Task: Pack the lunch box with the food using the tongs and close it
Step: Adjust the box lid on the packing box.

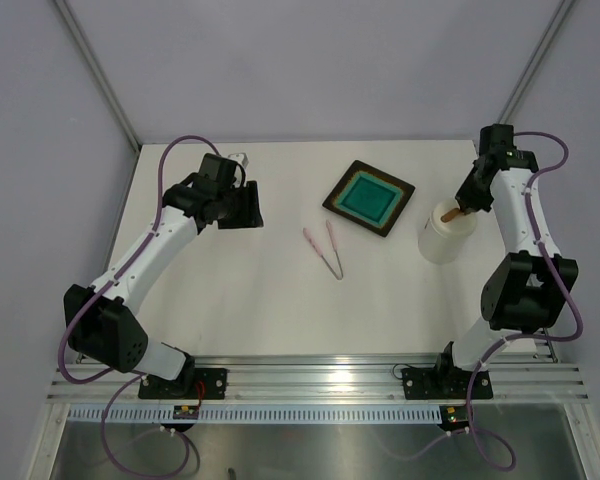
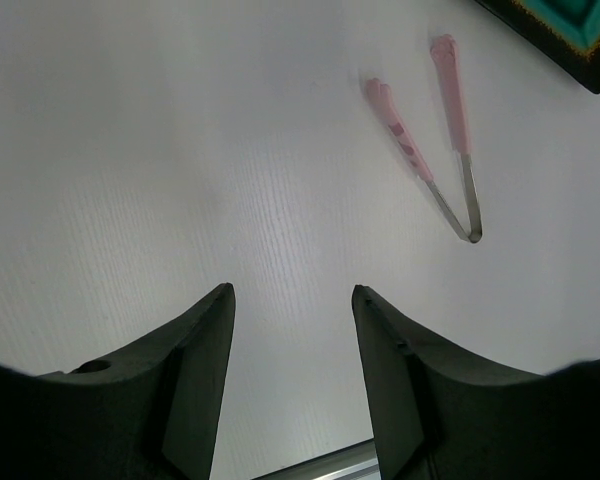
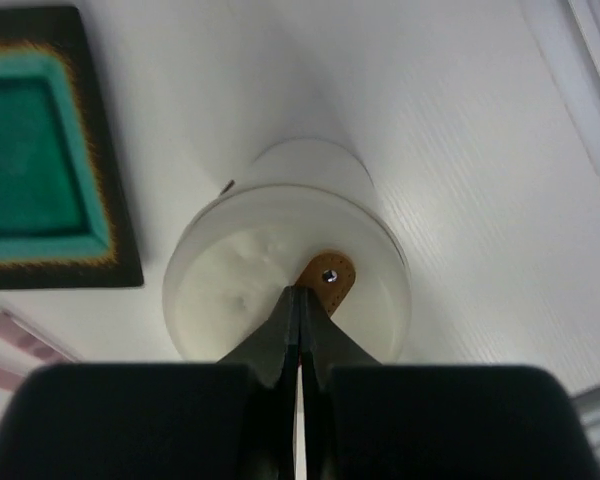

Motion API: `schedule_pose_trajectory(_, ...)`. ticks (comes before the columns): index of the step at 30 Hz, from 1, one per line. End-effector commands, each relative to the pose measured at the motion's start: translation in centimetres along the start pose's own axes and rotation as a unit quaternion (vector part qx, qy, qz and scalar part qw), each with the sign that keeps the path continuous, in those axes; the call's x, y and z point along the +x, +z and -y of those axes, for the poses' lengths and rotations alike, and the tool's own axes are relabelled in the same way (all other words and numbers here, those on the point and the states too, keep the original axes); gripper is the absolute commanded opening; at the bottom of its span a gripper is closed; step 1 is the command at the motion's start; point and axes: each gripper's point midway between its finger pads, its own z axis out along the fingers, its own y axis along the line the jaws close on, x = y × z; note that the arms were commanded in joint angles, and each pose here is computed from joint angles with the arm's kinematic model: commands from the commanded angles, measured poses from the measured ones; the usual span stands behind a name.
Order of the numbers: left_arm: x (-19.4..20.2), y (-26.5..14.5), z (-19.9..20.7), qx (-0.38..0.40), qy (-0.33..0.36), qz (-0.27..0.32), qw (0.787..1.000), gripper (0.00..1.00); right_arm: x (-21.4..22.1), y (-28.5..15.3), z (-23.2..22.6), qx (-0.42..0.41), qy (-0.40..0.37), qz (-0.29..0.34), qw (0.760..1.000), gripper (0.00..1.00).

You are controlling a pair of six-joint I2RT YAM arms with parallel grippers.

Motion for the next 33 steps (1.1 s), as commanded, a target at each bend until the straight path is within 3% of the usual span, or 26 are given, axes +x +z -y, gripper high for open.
schedule_pose_trajectory(1, -1.0, -0.5, 0.5, 0.018, 0.011, 0.024, 0.999, 0.54, 1.5, 1.1, -1.0, -0.024, 0.004, -0.033, 0.999, 0.00)
schedule_pose_trajectory(10, -1.3, -0.6, 0.7, 0.025, 0.006, 0.026, 0.999, 0.54, -5.1, -6.6, -2.1, -0.059, 0.024, 0.083, 0.995, 0.00)
schedule_pose_trajectory(13, -1.3, -0.8, 0.7, 0.024, 0.006, 0.026, 0.999, 0.54, -6.6, -7.5, -2.9, -0.073, 0.024, 0.095, 0.993, 0.00)
schedule_pose_trajectory(18, -1.3, -0.9, 0.6, 0.019, 0.006, 0.029, 0.999, 0.54, -5.5, -5.0, -4.3, -0.089, 0.020, 0.051, 0.995, 0.00)
schedule_pose_trajectory(27, -1.2, -0.5, 0.7, 0.022, 0.004, 0.023, 0.999, 0.54, 3.5, 3.9, -2.3, -0.045, 0.005, -0.070, 0.997, 0.00)
schedule_pose_trajectory(33, -1.2, -0.7, 0.8, 0.022, 0.004, 0.023, 0.999, 0.54, -0.2, -0.2, -3.4, -0.076, 0.014, -0.010, 0.997, 0.00)
